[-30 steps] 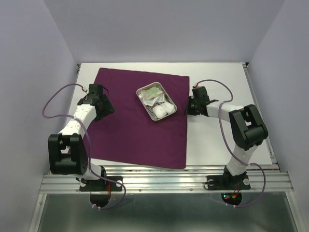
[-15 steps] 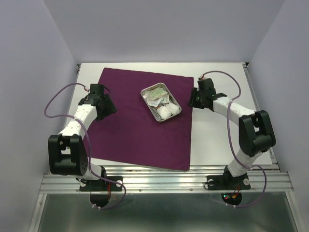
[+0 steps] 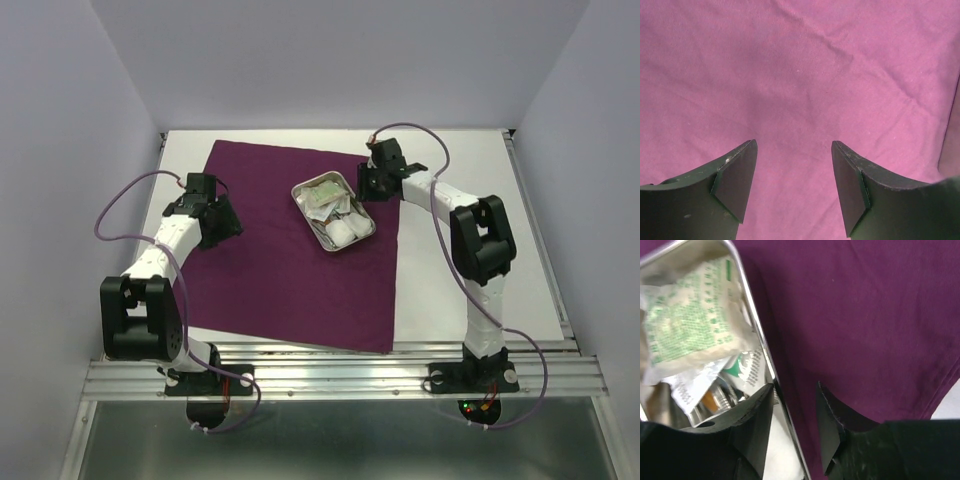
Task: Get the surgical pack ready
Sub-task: Adjust the container in the surgical kit.
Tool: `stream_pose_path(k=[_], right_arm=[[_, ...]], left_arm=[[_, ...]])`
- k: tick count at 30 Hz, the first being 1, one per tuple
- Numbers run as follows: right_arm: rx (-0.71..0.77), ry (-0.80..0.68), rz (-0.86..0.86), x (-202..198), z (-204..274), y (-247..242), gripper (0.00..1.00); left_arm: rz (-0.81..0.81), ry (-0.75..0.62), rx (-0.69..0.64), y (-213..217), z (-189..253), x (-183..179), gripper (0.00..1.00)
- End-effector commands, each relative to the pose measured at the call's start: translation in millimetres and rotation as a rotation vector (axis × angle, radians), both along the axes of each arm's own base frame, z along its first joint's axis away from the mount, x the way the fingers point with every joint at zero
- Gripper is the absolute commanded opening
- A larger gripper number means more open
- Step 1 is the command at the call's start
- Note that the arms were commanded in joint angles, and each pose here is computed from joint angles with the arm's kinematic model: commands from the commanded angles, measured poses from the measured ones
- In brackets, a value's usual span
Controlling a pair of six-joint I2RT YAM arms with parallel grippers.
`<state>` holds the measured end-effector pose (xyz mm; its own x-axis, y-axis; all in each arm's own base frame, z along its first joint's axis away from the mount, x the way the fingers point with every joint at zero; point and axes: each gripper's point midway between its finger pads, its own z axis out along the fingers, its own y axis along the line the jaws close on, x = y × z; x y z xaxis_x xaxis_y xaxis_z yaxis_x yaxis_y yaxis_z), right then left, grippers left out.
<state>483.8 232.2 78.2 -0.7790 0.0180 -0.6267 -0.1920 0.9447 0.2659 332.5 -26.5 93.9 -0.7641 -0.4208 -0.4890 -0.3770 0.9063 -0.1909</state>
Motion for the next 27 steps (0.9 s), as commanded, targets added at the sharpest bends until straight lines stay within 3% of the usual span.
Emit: stream_pose_path(k=[1,5,10,15,27], right_arm=[[-0.004,0.008,0.058,0,5,7,0.44],[0.003,0.028,0.066,-3,-5,9,0.41],[0.001,0.01,0.066,0,-5,13,0.23],[-0.009,-0.028,0.08,9,-2,20,0.11],[0.009,-0.042,0.206,15,-6,42,0.01]], left_arm=[[-0.04,-0.043,0.009,-2,17,5,0.73],[-0.041,-0.039,0.008,-2,15,4,0.73],[-0.04,-0.036,0.007,-2,13,4,0.72],[-0.038,-0.037,0.007,-2,13,4,0.73],[-0.039,-0.04,0.008,-2,16,4,0.73]])
